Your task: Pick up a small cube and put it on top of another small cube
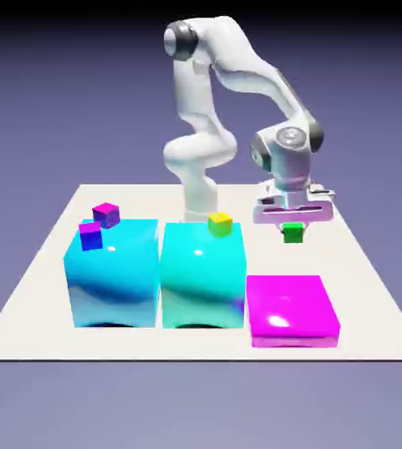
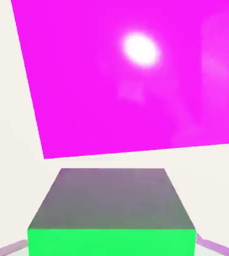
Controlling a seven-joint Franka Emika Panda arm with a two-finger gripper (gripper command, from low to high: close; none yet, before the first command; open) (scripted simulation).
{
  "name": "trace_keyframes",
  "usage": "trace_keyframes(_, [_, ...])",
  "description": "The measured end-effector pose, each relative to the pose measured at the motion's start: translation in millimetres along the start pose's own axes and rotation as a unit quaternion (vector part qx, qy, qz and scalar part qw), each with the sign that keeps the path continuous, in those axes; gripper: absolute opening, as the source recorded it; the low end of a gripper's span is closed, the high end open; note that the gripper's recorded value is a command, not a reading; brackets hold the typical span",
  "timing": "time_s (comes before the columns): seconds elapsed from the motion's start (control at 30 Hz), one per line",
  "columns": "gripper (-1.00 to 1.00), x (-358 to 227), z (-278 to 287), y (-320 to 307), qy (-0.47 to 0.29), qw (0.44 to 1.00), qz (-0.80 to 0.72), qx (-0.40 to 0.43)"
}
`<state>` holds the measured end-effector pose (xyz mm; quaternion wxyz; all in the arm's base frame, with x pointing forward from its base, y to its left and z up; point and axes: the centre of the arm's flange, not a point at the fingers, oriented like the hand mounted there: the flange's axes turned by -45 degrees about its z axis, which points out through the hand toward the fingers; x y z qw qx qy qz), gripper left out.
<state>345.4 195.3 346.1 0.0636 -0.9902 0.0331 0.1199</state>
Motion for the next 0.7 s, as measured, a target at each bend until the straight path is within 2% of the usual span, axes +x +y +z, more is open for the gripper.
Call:
trace_keyframes(0.43, [-1.00,-37,-113,131,0.015,0.996,-0.051,-0.071])
trace_keyframes(0.47, [-1.00,-37,-113,131,0.015,0.996,-0.051,-0.071])
trace_keyframes(0.6, [-1.00,-30,-51,139,0.015,0.996,-0.051,-0.071])
trace_keyframes(0.63, [1.00,-30,-44,141,0.015,0.996,-0.051,-0.071])
trace_keyframes(0.7, [1.00,-30,-44,141,0.015,0.996,-0.051,-0.072])
